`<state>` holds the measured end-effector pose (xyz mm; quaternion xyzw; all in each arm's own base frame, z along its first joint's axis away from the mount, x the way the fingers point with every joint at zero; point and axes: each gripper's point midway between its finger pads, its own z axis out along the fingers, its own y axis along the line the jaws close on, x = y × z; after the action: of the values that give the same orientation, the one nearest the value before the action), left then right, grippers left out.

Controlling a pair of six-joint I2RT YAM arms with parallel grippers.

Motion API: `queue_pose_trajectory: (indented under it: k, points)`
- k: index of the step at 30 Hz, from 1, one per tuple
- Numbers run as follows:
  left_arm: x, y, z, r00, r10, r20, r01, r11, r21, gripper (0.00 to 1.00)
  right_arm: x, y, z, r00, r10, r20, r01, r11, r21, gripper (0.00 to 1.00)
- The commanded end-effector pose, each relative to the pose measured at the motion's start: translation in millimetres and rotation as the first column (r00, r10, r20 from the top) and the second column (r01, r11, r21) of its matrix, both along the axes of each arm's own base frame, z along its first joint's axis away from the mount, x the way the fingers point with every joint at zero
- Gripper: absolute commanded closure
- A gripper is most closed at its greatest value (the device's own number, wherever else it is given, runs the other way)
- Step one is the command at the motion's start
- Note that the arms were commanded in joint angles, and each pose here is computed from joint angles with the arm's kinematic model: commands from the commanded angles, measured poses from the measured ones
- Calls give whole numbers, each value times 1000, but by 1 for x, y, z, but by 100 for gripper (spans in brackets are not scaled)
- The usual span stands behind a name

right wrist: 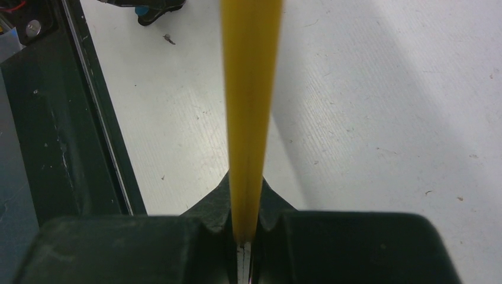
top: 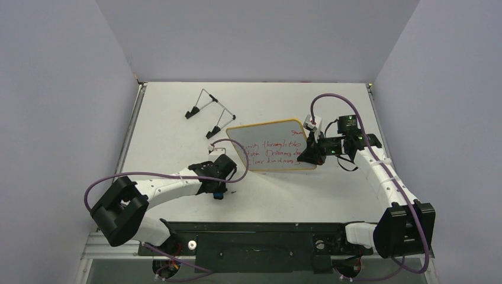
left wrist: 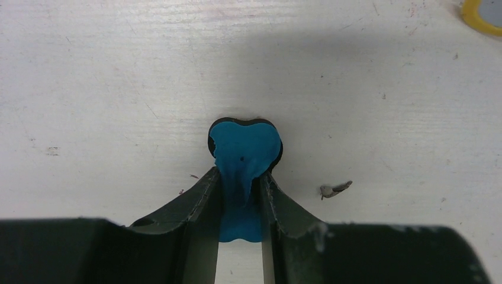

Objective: Erase the whiteboard
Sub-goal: Erase the center of the board with the whiteboard.

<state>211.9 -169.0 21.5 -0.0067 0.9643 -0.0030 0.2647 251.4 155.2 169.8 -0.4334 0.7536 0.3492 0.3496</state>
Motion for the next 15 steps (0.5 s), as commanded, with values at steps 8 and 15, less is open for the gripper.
queue_pose_trajectory:
  k: [8, 15]
  points:
    - [7, -24, 34, 988, -104, 112, 121, 980, -161, 100, 3, 4, 15, 999, 36, 35, -37, 999, 35, 100]
    - [-14, -109, 189, 765, -154, 625, 555, 651, -518, 100, 4, 5, 8, 1000, 27, -2, -26, 999, 37, 100]
